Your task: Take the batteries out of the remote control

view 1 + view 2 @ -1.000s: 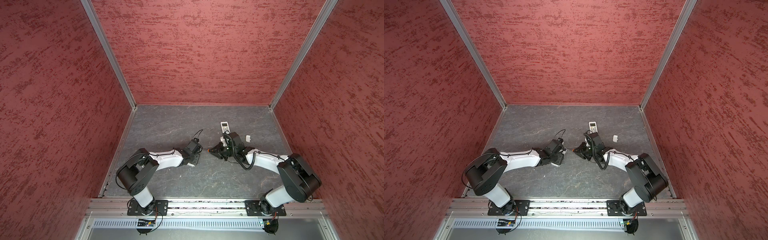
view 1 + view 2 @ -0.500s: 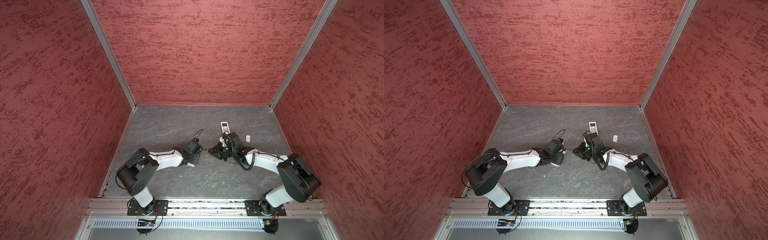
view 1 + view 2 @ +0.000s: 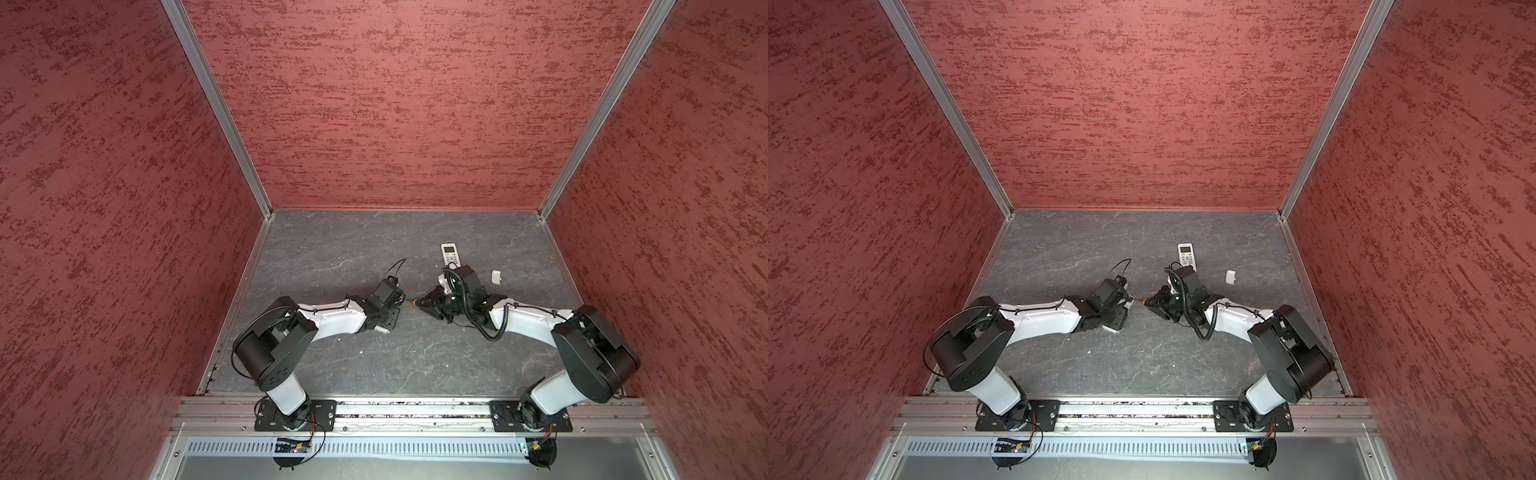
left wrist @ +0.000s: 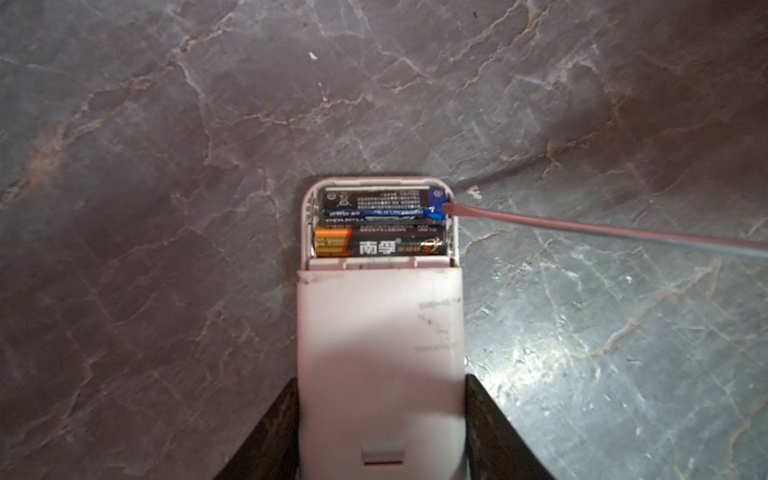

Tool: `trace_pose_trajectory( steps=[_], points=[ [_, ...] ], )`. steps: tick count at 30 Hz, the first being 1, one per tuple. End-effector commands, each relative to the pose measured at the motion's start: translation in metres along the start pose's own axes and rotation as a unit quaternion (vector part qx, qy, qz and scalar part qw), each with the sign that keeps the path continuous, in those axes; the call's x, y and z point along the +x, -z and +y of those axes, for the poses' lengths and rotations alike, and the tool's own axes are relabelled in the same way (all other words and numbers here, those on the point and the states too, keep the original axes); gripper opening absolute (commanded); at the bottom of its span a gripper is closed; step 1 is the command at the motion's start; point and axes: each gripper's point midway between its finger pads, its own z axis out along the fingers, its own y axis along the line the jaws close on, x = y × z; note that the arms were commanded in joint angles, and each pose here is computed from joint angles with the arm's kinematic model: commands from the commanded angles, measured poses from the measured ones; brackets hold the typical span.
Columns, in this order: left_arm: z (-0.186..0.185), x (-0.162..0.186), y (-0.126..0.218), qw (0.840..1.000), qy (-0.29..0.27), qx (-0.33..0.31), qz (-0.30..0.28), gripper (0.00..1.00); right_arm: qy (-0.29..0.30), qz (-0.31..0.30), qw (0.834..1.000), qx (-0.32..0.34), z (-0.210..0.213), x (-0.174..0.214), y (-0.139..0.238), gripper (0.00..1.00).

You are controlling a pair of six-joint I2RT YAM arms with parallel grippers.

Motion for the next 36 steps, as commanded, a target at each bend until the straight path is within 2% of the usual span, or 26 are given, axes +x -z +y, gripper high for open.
trace_pose_trajectory(
  steps=[1, 36],
  points=[
    [0.004, 0.052, -0.009, 0.996, -0.008, 0.007, 0.089, 0.5, -0.004, -0.011, 1.0, -0.004, 0.003, -0.003, -0.001, 0.0],
    [0.002, 0.053, -0.009, 0.996, -0.012, 0.01, 0.091, 0.5, -0.001, -0.021, 1.0, 0.02, -0.003, -0.005, 0.001, 0.0]
  ],
)
